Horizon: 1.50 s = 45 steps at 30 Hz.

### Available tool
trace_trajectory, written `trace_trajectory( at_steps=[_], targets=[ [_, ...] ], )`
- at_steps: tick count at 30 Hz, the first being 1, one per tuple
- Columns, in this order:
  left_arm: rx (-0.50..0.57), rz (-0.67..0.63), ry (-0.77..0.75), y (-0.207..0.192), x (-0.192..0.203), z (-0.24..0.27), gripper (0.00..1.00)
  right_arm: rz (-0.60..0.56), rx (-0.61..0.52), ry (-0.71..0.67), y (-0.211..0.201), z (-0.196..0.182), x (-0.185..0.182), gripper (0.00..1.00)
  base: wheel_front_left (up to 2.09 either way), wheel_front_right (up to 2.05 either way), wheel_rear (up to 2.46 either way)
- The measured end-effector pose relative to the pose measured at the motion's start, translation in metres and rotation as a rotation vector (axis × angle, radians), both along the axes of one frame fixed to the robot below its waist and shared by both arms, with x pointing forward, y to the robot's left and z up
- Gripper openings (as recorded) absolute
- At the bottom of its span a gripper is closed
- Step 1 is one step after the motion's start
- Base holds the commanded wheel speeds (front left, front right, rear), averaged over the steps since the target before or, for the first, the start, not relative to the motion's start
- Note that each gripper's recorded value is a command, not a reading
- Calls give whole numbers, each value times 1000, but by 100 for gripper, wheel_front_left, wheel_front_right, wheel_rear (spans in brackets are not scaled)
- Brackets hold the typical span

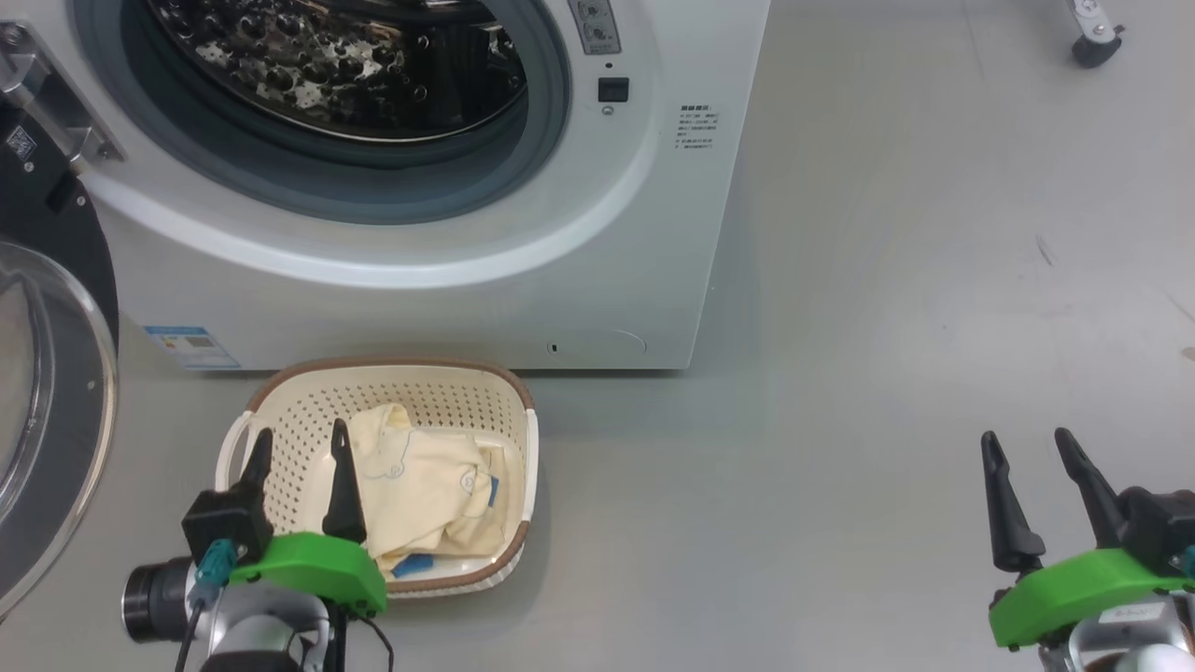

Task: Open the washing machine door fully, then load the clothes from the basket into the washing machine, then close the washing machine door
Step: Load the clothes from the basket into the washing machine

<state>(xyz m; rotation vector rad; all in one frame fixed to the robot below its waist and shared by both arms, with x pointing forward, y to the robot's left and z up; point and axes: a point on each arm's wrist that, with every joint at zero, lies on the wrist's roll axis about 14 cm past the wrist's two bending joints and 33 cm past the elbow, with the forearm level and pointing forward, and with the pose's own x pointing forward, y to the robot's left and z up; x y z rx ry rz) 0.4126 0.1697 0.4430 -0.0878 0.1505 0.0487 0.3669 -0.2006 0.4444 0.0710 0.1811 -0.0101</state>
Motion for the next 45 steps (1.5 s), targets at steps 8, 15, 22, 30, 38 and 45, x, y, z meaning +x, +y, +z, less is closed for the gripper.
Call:
trace_trajectory(
  at_steps=[8,15,22,30,38,45],
  targets=[
    [-11,-36,108,-6,16,-36,100,6,-1,33,2,-11,11,100,0,0,0],
    [-46,-99,232,-24,43,-79,100,34,-22,58,9,-24,35,100,0,0,0],
    [-62,-154,451,-34,63,-140,100,51,-22,102,14,-48,58,100,0,0,0],
    [-97,-155,649,-38,71,-210,100,50,-30,163,12,-84,75,100,0,0,0],
    [-151,-120,785,-38,79,-271,100,54,-41,233,9,-124,83,100,0,0,0],
    [-185,-89,923,-32,70,-327,100,42,-55,298,2,-159,81,100,0,0,0]
  ],
)
